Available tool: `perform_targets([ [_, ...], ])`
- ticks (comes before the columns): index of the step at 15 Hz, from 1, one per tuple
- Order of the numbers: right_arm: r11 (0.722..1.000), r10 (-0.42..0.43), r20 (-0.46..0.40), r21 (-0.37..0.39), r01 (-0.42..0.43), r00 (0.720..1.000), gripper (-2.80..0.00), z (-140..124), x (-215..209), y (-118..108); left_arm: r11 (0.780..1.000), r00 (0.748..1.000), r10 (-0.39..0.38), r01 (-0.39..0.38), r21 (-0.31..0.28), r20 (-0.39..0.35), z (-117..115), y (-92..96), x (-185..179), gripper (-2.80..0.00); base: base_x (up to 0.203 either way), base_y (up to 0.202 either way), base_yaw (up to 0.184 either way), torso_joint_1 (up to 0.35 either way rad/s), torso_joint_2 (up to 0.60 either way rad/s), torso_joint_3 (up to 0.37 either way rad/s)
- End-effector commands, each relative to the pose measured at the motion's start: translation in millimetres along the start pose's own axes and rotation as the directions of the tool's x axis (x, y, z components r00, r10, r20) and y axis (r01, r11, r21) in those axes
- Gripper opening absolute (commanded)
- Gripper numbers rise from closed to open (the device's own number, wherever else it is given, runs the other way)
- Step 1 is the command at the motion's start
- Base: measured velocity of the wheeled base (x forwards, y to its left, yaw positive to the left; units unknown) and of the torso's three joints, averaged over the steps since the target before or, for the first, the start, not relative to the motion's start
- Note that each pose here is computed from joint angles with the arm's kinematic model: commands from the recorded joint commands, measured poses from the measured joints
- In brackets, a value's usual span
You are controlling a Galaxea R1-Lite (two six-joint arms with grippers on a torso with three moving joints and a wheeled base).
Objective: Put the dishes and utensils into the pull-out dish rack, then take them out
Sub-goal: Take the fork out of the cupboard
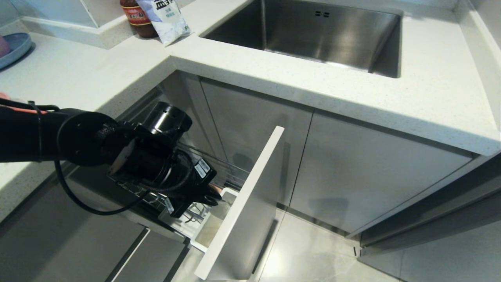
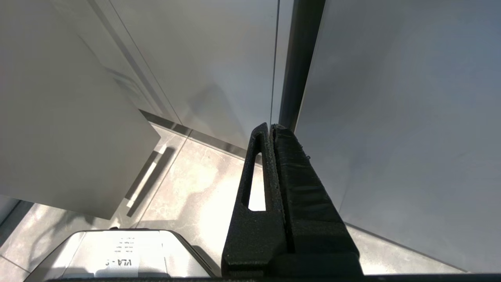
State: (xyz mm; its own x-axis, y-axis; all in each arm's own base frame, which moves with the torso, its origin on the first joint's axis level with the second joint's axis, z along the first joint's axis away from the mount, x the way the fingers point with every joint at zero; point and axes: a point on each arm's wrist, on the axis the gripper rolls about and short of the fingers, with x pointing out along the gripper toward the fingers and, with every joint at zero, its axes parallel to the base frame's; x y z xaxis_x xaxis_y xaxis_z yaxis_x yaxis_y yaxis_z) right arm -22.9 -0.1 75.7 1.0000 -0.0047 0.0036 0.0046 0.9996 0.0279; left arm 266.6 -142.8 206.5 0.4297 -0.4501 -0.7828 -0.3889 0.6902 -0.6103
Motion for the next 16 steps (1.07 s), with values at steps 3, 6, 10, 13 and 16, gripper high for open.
perform_targets([
  [3,1.0,0.0,0.001,0.001,0.0,1.0,-2.8,0,0,0,1.0,0.997,-0.023,0.023,0.006,0.073,-2,-2.3,-18,-2.8,0.0,0.0,0.0,0.0,0.0,0.0],
  [6,1.0,0.0,0.001,0.0,0.0,1.0,-2.8,0,0,0,0.999,0.994,-0.035,0.033,0.013,0.105,-2,-3.8,-26,-2.8,0.0,0.0,0.0,0.0,0.0,0.0],
  [10,1.0,0.0,0.001,0.0,0.0,1.0,-2.8,0,0,0,1.0,0.994,-0.02,0.018,0.017,0.106,-5,-3.3,-32,-2.8,0.0,0.0,0.0,0.0,0.0,0.0],
  [13,1.0,0.0,0.001,0.0,0.0,1.0,-2.8,0,0,0,1.0,0.996,0.006,-0.008,0.019,0.085,-9,-1.6,-31,-2.8,0.0,0.0,0.0,0.0,0.0,0.0],
  [16,1.0,0.0,0.001,0.0,0.0,1.0,-2.8,0,0,0,0.992,0.991,0.126,-0.126,0.006,0.033,-18,10.5,-34,-2.8,0.0,0.0,0.0,0.0,0.0,0.0],
])
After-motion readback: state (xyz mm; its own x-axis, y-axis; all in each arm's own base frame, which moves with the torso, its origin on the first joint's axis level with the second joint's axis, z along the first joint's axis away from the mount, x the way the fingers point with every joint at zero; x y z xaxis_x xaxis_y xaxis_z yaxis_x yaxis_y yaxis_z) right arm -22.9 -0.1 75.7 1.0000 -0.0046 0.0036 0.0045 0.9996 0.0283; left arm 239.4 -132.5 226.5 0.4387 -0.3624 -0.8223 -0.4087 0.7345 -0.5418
